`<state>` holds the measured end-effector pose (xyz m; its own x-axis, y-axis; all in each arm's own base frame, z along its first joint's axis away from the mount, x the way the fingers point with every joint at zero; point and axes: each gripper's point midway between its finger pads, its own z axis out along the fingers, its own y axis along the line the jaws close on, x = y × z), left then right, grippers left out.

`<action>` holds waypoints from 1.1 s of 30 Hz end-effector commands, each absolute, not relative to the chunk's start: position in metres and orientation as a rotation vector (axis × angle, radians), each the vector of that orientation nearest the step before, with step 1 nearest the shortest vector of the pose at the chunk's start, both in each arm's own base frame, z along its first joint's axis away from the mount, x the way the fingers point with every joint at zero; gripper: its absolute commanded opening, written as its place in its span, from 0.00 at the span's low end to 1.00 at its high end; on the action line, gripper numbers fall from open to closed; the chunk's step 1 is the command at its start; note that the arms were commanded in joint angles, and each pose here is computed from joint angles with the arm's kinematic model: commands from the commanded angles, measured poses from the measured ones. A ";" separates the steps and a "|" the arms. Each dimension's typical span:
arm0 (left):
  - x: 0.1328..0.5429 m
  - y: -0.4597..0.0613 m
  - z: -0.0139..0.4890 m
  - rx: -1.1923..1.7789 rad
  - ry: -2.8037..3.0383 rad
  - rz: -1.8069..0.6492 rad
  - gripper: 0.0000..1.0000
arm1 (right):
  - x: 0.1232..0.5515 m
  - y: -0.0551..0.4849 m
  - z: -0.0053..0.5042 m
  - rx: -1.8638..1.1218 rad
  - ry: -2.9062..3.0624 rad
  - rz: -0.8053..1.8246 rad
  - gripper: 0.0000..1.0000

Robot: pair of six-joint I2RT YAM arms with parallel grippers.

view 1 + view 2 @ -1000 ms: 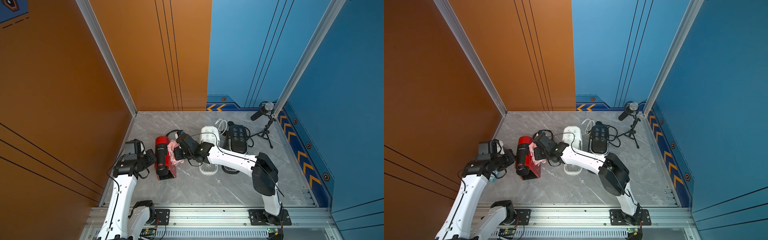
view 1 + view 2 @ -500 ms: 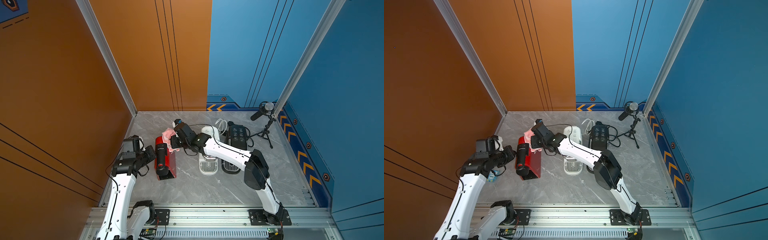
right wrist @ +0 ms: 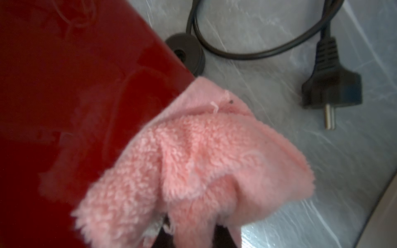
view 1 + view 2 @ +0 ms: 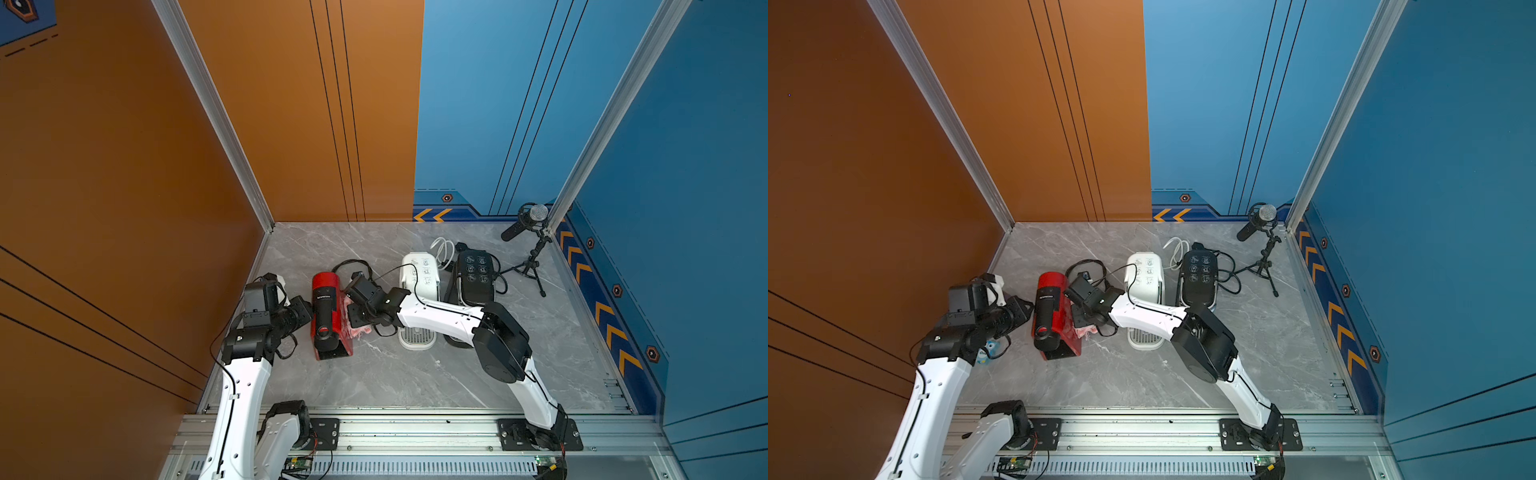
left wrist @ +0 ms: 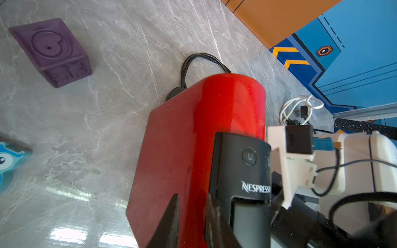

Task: Wipe the surface of a coffee machine
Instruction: Wipe the dirt from the surface of the coffee machine.

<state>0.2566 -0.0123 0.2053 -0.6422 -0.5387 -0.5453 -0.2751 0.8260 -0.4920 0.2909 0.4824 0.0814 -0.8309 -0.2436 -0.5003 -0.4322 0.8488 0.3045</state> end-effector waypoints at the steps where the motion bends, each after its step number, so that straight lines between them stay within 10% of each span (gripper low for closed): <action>1: 0.247 -0.037 0.206 -0.505 2.318 -0.621 0.37 | 0.270 0.479 0.117 -0.514 2.540 0.612 0.00; 9: 0.249 -0.041 0.223 -0.476 2.283 -0.652 0.63 | 0.268 0.469 0.182 -0.484 2.434 0.669 0.00; 33: 0.248 -0.026 0.185 -0.557 2.376 -0.542 0.73 | 0.348 0.500 0.142 -0.426 2.462 0.644 0.00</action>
<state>0.2531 -0.0299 0.2017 -0.6868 -0.5253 -0.5023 -0.2231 0.8102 -0.5421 0.3526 0.4953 0.1473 -0.7904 -0.1299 -0.5986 -0.4058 0.8431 0.3528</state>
